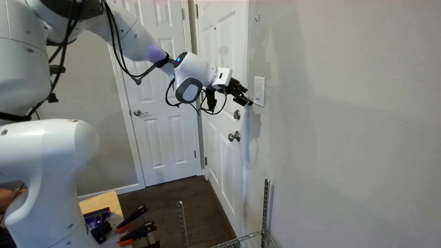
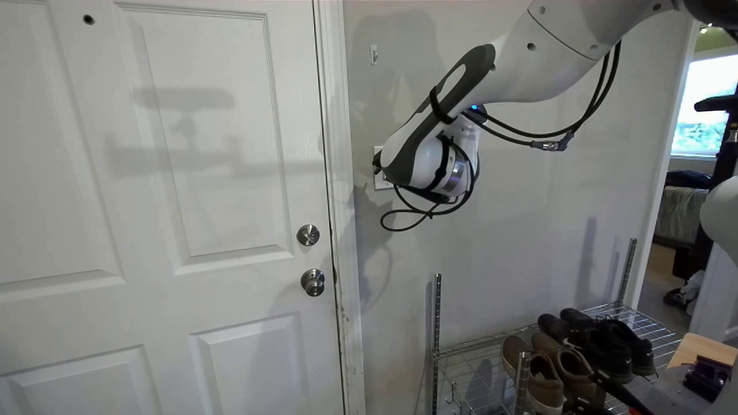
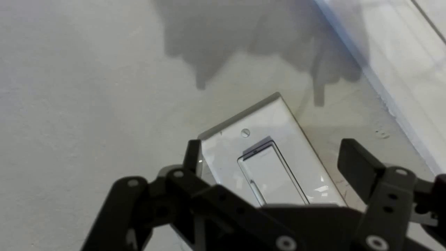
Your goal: Flip the switch on the wall
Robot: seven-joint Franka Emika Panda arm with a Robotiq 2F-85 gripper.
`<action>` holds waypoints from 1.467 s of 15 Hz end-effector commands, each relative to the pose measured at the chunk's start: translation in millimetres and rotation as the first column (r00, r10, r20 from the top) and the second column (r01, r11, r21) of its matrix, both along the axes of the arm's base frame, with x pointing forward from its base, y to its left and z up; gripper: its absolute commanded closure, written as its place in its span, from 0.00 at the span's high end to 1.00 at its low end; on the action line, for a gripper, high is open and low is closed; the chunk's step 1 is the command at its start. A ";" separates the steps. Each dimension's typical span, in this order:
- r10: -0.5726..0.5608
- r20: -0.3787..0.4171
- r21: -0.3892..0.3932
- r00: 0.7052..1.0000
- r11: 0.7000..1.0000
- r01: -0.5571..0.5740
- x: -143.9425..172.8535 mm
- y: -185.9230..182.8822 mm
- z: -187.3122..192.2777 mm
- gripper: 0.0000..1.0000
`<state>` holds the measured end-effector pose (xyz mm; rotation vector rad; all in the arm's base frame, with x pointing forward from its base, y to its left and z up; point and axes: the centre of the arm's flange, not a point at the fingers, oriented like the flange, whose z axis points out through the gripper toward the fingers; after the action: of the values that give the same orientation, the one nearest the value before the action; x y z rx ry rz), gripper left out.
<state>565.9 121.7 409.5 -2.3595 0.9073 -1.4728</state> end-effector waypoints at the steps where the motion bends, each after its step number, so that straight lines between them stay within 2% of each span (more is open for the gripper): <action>1: -0.003 0.028 -0.029 1.000 1.000 0.004 3.0 -1.8 -0.4 1.00; 11: -0.124 0.025 -0.143 0.992 0.982 0.127 7.0 -42.1 -5.5 1.00; 22: -0.132 -0.014 -0.163 0.991 0.978 0.128 -5.8 -41.0 -16.7 1.00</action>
<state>570.5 76.0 388.4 -2.4634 0.9793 -1.6537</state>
